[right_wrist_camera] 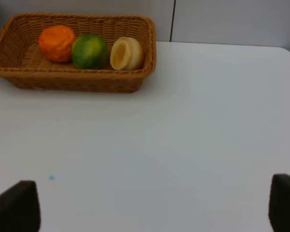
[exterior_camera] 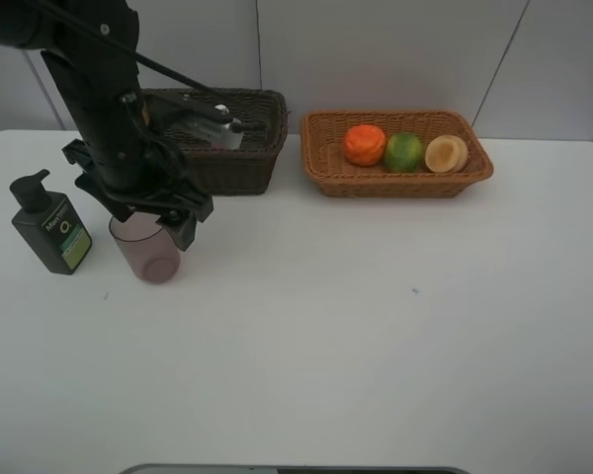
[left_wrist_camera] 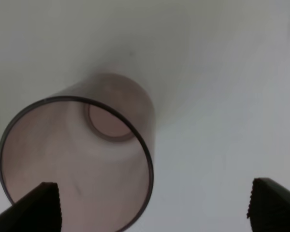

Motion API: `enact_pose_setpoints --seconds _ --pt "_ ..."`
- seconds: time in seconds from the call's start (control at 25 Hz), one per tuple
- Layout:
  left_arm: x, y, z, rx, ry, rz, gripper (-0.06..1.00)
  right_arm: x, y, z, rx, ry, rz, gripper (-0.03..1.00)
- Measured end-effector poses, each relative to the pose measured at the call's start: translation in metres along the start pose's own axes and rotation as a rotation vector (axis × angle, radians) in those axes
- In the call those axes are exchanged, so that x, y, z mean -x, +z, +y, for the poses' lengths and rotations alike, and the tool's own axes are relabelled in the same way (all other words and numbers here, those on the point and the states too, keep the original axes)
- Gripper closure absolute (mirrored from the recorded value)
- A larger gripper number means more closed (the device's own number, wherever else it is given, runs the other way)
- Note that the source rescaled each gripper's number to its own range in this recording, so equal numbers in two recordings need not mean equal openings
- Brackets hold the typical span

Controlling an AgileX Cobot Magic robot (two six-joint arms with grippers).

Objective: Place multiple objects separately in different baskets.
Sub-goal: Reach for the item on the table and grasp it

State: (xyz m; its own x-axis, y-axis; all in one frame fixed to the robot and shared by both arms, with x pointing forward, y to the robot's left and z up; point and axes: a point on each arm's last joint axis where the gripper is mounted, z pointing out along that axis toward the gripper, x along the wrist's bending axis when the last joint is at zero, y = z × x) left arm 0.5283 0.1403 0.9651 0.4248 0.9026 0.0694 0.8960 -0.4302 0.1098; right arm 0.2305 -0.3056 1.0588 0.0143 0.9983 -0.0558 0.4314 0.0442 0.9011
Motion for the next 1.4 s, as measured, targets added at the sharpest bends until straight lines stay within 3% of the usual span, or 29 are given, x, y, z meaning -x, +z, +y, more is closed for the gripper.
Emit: enact_pose_setpoints --seconds 1.2,1.32,1.4 --pt "0.009 0.069 0.013 -0.044 0.069 0.012 -0.05 0.000 0.000 0.000 -0.001 0.000 0.000 -0.03" --pt "0.010 0.074 0.013 -0.058 0.072 0.013 0.01 0.000 0.000 0.000 -0.001 0.000 0.000 -0.03" --pt "0.010 0.075 0.013 -0.058 0.072 0.013 0.14 0.000 0.000 0.000 -0.002 0.000 0.000 -0.03"
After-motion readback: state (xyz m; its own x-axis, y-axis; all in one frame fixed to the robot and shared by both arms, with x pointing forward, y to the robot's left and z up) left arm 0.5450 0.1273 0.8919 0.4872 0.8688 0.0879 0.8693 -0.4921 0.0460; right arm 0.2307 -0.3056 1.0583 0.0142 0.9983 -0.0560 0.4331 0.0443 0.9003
